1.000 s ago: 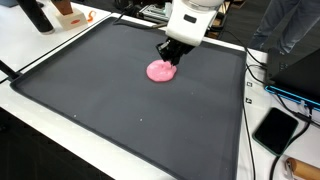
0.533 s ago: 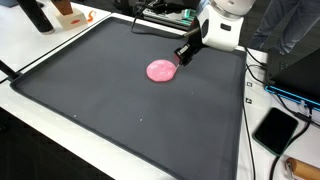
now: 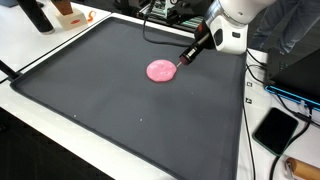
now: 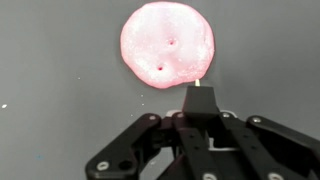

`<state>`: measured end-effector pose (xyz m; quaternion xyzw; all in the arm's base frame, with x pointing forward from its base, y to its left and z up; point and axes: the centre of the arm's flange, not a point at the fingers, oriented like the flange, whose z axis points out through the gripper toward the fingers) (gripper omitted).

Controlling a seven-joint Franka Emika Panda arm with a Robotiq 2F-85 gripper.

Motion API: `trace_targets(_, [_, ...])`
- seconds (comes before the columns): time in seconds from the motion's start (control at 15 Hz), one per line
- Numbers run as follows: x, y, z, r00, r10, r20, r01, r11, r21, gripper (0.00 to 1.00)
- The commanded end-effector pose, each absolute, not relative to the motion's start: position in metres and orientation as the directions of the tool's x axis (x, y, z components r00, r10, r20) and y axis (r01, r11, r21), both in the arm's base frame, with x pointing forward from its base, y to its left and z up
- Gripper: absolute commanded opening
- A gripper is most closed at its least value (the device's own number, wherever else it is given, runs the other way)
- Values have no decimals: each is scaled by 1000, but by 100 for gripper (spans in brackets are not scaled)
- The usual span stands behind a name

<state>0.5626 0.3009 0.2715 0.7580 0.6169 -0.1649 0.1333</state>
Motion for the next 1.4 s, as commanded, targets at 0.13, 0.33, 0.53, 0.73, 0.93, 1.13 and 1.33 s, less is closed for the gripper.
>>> trace_targets(0.13, [540, 298, 270, 82, 886, -456, 994, -104, -23, 4])
trace_targets(0.33, [536, 298, 267, 44, 885, -463, 996, -77, -52, 4])
trace_targets(0.53, [534, 299, 264, 12, 882, -471, 996, -55, -77, 4])
trace_targets(0.73, [533, 298, 263, -6, 877, -480, 994, -46, -97, 4])
trace_targets(0.93, [536, 296, 264, -5, 882, -472, 992, -56, -115, 4])
trace_targets(1.13, [545, 288, 267, 22, 892, -452, 986, -94, -138, 4])
trace_targets(1.33, [555, 274, 277, 49, 903, -427, 975, -136, -176, 4])
